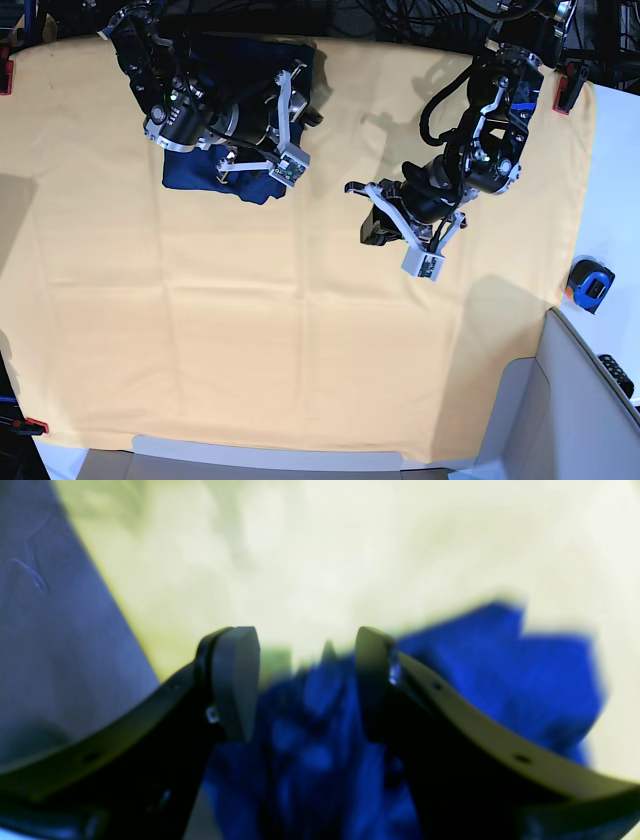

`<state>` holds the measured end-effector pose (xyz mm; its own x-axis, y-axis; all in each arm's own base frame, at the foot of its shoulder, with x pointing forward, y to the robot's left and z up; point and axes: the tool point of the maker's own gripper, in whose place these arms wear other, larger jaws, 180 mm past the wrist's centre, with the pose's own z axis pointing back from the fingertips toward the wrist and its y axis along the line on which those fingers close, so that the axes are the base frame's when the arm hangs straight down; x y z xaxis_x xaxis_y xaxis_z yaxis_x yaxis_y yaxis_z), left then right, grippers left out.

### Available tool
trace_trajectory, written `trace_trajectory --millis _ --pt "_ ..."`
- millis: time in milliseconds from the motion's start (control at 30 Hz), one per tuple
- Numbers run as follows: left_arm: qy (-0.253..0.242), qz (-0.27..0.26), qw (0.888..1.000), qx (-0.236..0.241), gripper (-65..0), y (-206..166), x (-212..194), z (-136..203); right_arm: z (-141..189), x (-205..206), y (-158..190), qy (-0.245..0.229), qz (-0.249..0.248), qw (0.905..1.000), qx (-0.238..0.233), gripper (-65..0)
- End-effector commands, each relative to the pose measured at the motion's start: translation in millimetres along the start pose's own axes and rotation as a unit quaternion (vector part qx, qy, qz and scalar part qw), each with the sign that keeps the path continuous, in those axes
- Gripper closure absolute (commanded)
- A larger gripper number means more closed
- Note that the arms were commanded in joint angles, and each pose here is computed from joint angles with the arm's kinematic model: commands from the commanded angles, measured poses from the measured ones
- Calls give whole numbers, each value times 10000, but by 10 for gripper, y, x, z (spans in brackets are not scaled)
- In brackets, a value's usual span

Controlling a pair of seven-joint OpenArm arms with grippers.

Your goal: Fold the T-shirt properly

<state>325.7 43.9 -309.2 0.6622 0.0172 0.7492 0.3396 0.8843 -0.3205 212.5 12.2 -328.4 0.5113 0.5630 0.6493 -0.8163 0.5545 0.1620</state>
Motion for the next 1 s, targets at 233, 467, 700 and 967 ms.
trace_trajectory --millis 233,467,700,967 --pt "-84 -170 9998 98 -1 101 24 77 503 600 -798 -1545 -716 9791 -1111 -312" --pt "139 -353 9979 -518 0 -415 -241 269 960 138 -1369 -1576 -1605 9512 -2114 -116" --pt "1342 -1455 9697 -1429 0 -1099 -734 147 995 -177 -1382 -1216 -1762 9506 -2250 0" --pt "1579 -2820 9314 -1672 0 -1378 -806 116 1015 -560 -1489 -544 -1764 9448 -2708 0"
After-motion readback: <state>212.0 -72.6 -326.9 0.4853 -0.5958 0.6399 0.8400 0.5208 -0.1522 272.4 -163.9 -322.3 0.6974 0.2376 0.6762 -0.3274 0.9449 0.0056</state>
